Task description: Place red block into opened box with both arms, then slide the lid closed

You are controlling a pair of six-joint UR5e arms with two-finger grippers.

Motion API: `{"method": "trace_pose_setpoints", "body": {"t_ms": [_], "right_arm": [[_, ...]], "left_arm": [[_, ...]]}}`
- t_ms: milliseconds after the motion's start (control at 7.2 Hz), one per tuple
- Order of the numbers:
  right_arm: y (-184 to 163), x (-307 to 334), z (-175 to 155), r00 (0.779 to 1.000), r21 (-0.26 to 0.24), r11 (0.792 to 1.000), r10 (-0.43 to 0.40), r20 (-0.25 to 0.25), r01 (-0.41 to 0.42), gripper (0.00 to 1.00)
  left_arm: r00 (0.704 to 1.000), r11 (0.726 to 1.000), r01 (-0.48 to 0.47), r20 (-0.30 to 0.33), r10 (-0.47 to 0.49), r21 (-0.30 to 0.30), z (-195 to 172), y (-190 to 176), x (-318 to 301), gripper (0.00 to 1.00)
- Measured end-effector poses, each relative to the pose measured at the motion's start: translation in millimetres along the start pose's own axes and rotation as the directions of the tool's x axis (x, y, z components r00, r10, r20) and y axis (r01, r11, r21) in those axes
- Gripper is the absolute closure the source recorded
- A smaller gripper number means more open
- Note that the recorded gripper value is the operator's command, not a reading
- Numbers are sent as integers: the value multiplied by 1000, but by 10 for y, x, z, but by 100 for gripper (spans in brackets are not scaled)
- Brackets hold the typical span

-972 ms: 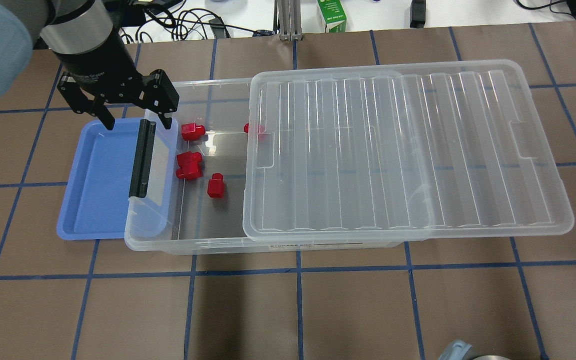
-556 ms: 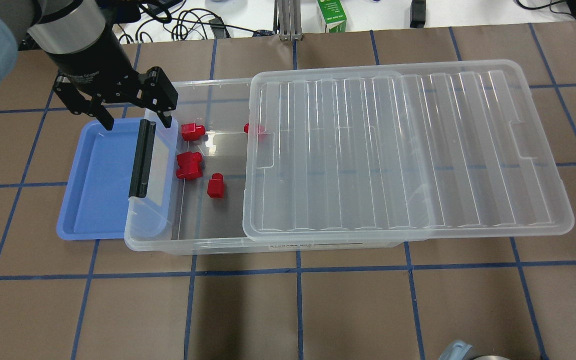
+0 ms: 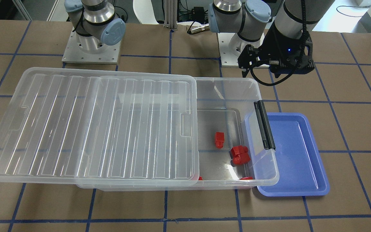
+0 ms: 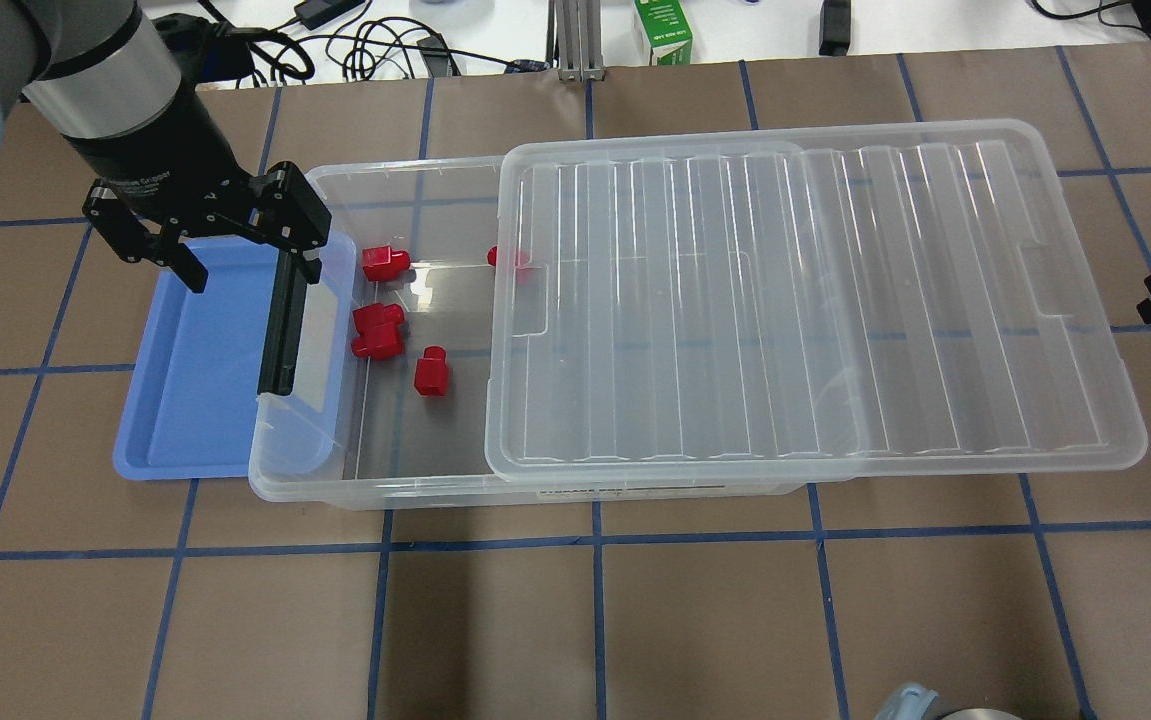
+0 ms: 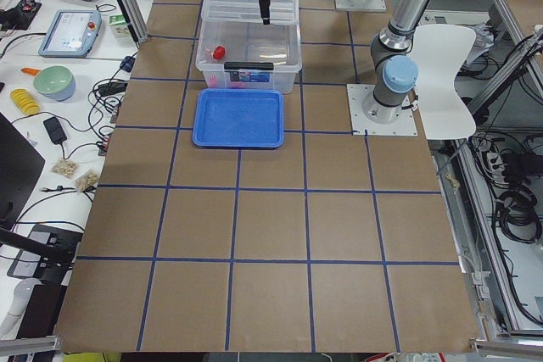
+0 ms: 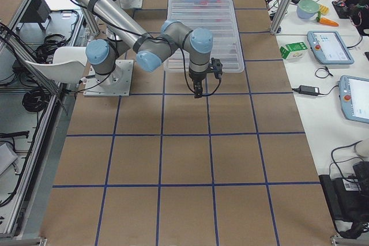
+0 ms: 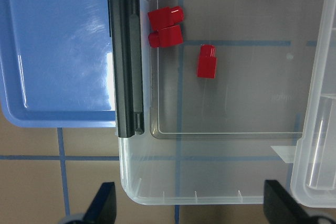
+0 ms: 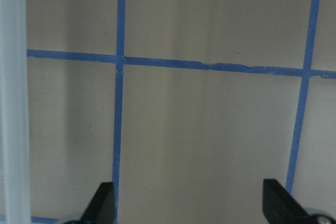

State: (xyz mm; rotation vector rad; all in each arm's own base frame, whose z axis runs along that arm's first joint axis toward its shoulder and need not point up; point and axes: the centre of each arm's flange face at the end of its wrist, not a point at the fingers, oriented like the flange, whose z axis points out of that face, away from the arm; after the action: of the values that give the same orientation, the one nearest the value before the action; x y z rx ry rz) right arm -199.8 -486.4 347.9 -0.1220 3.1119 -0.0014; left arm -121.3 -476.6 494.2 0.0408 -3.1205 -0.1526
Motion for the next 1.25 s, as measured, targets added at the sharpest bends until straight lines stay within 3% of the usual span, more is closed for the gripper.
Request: {"method": "trace_pose_setpoints", "body": {"t_ms": [417, 1250], "right_arm": [[-185, -432, 28, 1000, 2, 1000, 25, 8, -25, 0], [-500, -1605, 54, 986, -1, 986, 166, 3, -166, 0]], "left_arm": [[1000, 1000, 2, 10, -2, 0, 8, 114, -35, 0], [1000, 1000, 6, 14, -6, -7, 33, 140, -64, 0]]}}
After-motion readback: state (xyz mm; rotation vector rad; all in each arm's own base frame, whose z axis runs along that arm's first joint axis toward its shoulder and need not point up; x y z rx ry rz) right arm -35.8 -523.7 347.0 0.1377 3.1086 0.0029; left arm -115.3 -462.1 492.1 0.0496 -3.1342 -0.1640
